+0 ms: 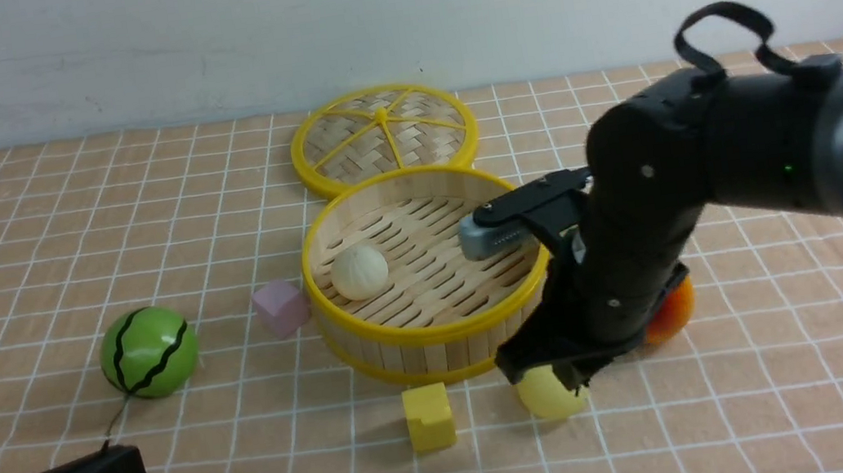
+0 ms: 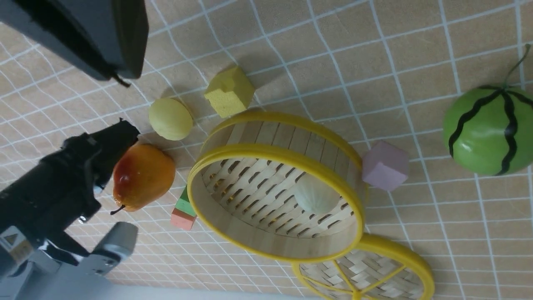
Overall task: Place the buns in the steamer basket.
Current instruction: Use the right arm to grab a steamed stuffed bun
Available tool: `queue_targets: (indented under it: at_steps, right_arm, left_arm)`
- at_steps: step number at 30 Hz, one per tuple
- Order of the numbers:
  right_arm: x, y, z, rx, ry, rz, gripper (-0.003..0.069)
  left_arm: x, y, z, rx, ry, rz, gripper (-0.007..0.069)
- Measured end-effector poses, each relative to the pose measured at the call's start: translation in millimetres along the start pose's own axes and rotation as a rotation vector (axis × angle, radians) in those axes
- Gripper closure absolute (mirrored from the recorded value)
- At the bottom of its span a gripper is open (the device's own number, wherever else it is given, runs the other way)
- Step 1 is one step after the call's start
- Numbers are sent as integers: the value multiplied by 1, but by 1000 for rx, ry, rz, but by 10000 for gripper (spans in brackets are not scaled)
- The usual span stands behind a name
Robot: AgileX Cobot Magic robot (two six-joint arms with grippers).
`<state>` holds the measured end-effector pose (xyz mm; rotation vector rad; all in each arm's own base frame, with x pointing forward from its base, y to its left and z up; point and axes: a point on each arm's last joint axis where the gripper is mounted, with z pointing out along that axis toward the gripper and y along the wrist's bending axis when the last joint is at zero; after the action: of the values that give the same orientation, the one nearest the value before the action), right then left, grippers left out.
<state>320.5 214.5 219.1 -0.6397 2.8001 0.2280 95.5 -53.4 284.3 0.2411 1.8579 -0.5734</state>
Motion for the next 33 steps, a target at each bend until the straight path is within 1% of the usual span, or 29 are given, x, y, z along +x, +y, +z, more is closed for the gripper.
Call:
queue_targets:
  at_steps: [6, 7, 8, 9, 11, 16, 23, 33]
  right_arm:
    - [-14, -3, 20, 5, 0, 16, 480]
    - [-15, -3, 21, 3, -11, 18, 453]
    - [-15, -3, 21, 3, -13, 18, 453]
    - [-17, -4, 20, 1, -25, 22, 426]
    - [-19, -7, 20, 1, -43, 38, 407]
    - [-21, -21, 26, 3, -41, 102, 397]
    - [-20, -19, 34, -32, -20, 140, 396]
    - [-22, -18, 26, -35, -8, 137, 396]
  left_arm:
    - [0, 0, 0, 0, 1, 0, 638]
    - [0, 0, 0, 0, 1, 0, 638]
    - [0, 0, 0, 0, 1, -1, 638]
    - [0, 0, 0, 0, 1, -1, 638]
    - [0, 0, 0, 0, 1, -1, 638]
    - [0, 0, 0, 0, 1, -1, 638]
    - [0, 0, 0, 0, 0, -1, 638]
    - [0, 0, 0, 0, -2, -1, 638]
